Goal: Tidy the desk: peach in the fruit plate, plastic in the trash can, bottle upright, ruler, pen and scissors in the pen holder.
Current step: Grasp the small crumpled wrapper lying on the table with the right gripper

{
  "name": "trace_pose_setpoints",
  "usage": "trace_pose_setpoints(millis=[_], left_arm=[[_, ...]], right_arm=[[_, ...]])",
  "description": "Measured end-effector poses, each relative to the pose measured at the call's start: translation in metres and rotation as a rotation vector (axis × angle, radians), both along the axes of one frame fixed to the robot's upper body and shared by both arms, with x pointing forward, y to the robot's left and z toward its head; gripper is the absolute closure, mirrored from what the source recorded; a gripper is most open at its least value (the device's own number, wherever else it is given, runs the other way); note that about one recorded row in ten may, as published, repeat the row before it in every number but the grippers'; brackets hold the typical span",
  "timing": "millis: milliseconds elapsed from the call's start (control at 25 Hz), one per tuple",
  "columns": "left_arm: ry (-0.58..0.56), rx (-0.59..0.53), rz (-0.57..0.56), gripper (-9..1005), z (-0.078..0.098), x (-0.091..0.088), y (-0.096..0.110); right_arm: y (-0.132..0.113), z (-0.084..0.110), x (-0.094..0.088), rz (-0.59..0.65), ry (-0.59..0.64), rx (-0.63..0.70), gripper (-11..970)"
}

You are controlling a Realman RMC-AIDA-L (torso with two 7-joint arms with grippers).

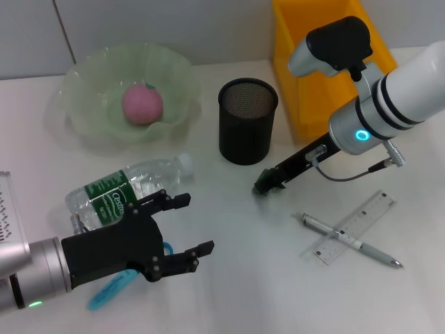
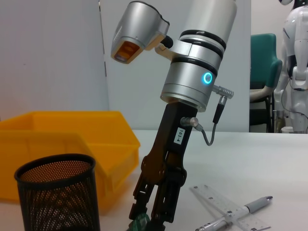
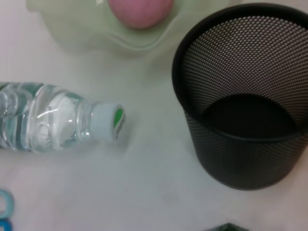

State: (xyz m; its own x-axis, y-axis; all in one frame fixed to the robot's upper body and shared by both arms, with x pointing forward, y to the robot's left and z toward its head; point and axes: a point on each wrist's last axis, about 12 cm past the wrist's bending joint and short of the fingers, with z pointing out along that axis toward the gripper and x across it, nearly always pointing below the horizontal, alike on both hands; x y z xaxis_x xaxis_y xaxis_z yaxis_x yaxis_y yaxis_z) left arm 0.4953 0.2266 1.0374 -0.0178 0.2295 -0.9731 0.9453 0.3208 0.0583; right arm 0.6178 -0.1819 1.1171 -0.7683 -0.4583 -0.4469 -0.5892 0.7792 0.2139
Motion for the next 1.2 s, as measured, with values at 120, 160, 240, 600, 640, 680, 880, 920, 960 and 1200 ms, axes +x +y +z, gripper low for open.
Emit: trace_pose_setpoints(millis=[120, 160, 240, 600, 640, 680, 880, 920, 960, 1200], left_arm=[[0.002, 0.0, -0.001, 165, -0.0004, -0.0004, -0.0002], [0.003, 0.001, -0.002, 165, -0.0006, -0.0006, -0.0002], [0.004, 0.001, -0.002, 165, -0.0008, -0.0006, -0.0003], [0.006, 0.003, -0.007, 165, -0.001, -0.0002, -0.0007], [0.006, 0.003, -0.007, 165, -0.0009, -0.0001, -0.0007], [0.005, 0.004, -0.007, 165, -0.0009, -0.0001, -0.0006], [0.005, 0.005, -0.006, 165, -0.0008, 0.0001, -0.0001], [0.005, 0.005, -0.006, 166, -0.0007, 0.0002, 0.0], [0.005, 0.005, -0.006, 166, -0.0007, 0.0002, 0.0], [0.005, 0.004, -0.005, 166, -0.0007, 0.0003, 0.0002]], right_arm=[[0.0013, -0.001, 0.0003, 0.003, -0.001, -0.004, 129], [0.0017, -0.0012, 0.0003, 0.005, -0.002, -0.005, 129], [0.0022, -0.0014, 0.0002, 0.007, -0.003, -0.006, 129], [0.0015, -0.0046, 0.0016, -0.007, -0.008, -0.005, 245], [0.0015, -0.0047, 0.0016, -0.007, -0.008, -0.005, 278], [0.0015, -0.0048, 0.0015, -0.007, -0.008, -0.006, 310], [0.0017, -0.0051, 0.0014, -0.005, -0.007, -0.007, 471], [0.0016, -0.0052, 0.0013, -0.006, -0.007, -0.007, 503], [0.0016, -0.0052, 0.0013, -0.006, -0.007, -0.007, 504], [0.0001, -0.0064, -0.0002, -0.007, -0.002, -0.007, 507]])
